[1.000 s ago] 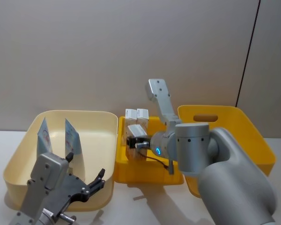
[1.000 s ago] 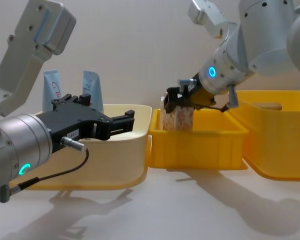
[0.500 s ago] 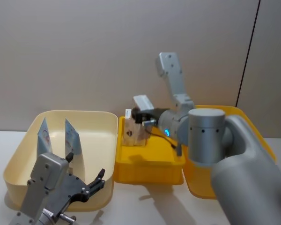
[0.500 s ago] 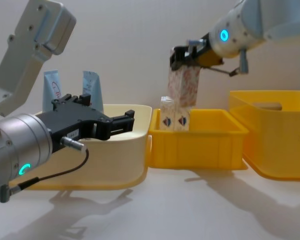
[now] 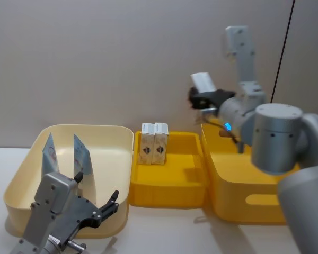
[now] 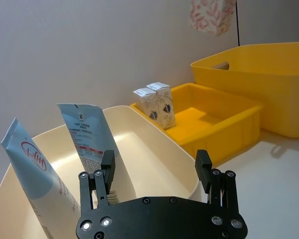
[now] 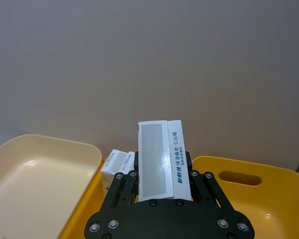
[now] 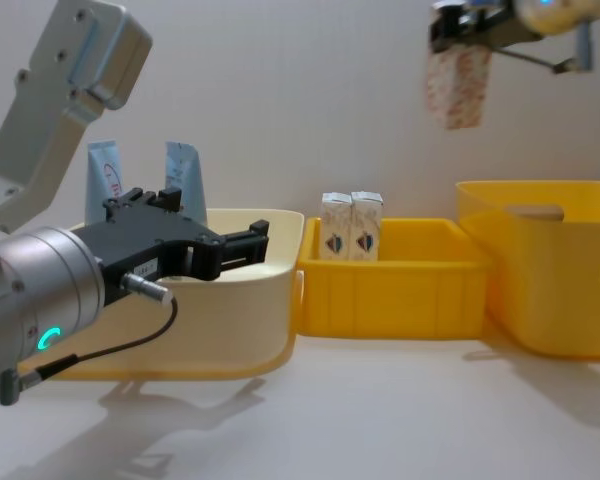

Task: Bimanual collaborative sorting of washing and personal care products

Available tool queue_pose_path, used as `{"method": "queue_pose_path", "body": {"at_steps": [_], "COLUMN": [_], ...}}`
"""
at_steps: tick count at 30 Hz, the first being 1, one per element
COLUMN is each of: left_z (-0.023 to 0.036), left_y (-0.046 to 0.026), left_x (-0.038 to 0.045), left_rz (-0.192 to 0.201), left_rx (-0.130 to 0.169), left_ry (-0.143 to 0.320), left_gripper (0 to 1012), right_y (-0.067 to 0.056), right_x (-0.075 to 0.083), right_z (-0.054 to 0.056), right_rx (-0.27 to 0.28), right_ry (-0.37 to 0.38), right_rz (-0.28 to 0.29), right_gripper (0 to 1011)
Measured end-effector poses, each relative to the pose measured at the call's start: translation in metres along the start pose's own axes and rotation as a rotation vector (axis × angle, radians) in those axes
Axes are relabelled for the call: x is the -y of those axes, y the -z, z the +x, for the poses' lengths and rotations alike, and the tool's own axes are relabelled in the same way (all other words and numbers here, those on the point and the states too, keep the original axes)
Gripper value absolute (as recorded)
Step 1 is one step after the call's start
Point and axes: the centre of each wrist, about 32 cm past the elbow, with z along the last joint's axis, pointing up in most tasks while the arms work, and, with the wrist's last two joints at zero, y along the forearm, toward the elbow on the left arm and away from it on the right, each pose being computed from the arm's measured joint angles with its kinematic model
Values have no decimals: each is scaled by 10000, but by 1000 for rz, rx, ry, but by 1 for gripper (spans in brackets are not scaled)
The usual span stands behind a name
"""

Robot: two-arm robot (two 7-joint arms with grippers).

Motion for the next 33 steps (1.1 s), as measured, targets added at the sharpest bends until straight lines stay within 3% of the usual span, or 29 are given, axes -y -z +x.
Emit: {"method": "queue_pose_path", "body": {"at_steps": [6, 12, 22, 25, 33], "left_z": [0, 0, 0, 0, 0], "left_y": [0, 0, 0, 0, 0], "left_x": [0, 0, 0, 0, 0], "left_rz": [0, 0, 0, 0, 0], "left_rx": [0, 0, 0, 0, 0], "left_ry": [0, 0, 0, 0, 0], "left_gripper": [1003, 1003, 1003, 1003, 1003], "right_y": [-4, 69, 238, 305, 412], "right_x": [97, 141, 104, 73, 27], "right_z": [271, 485, 682, 729, 805], "right_rx": [8, 6, -7, -14, -28], "right_ry": [82, 139, 173, 174, 172], "right_rz": [10, -28, -123, -156, -209], "right_gripper": [399, 399, 401, 441, 689]}}
